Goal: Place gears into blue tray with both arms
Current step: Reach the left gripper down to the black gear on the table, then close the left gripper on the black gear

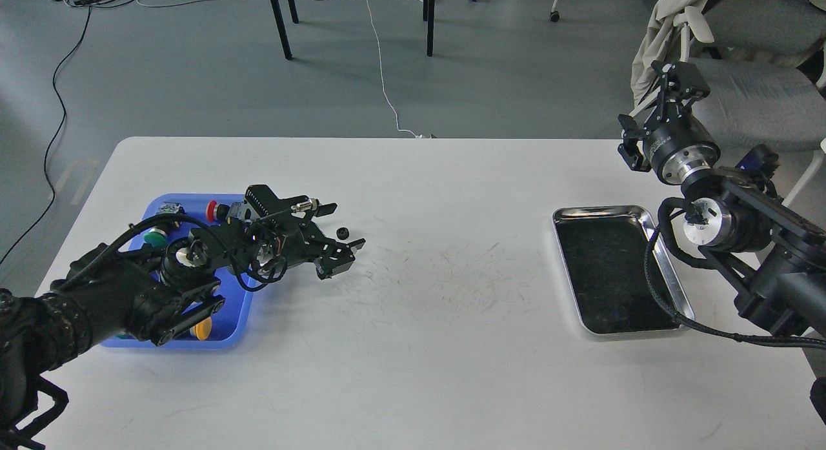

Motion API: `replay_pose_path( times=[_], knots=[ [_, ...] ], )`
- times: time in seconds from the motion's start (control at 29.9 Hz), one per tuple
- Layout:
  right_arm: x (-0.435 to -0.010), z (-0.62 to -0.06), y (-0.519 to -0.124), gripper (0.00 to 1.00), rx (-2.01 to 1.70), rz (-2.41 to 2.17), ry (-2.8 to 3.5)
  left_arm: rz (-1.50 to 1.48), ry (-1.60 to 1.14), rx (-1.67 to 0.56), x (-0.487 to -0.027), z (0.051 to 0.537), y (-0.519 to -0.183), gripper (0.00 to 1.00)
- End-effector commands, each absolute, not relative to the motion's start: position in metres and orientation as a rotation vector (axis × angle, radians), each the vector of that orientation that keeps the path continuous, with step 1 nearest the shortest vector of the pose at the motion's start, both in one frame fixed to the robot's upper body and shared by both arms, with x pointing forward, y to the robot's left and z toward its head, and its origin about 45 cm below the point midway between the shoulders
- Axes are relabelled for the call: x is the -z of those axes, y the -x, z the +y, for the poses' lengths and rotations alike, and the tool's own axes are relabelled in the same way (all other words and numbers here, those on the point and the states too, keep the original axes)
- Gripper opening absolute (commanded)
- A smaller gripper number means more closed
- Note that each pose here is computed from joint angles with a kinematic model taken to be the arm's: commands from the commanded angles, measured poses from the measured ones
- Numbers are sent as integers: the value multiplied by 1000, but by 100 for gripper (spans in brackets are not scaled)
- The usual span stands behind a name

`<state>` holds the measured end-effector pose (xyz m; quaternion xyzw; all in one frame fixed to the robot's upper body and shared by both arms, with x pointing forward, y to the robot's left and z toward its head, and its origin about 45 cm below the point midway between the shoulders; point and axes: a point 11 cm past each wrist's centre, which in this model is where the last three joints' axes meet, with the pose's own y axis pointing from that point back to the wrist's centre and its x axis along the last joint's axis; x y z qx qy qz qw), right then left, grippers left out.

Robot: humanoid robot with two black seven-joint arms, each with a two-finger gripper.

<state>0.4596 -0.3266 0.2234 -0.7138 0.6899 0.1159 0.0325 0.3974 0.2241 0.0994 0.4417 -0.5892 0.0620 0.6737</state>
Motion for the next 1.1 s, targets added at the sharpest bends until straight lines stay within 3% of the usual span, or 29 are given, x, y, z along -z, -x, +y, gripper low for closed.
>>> replay_pose_path(
  times=[0.0, 0.13, 0.47, 0.84, 1.07],
  knots=[
    [-223, -327, -460, 98, -356, 2124, 2198, -1314, -985, -138, -97, 223, -397, 84],
    [-224, -327, -460, 98, -355, 2125, 2197, -1288, -995, -131, -88, 228, -396, 79],
    [-223, -326, -459, 98, -358, 2123, 2200, -1269, -980, -140, -84, 228, -398, 78],
    [-221, -326, -458, 98, -357, 2126, 2206, -1264, -990, -134, -80, 226, -399, 62],
    [-219, -326, -457, 98, -359, 2126, 2210, -1264, -1025, -143, -80, 234, -404, 59]
  ],
)
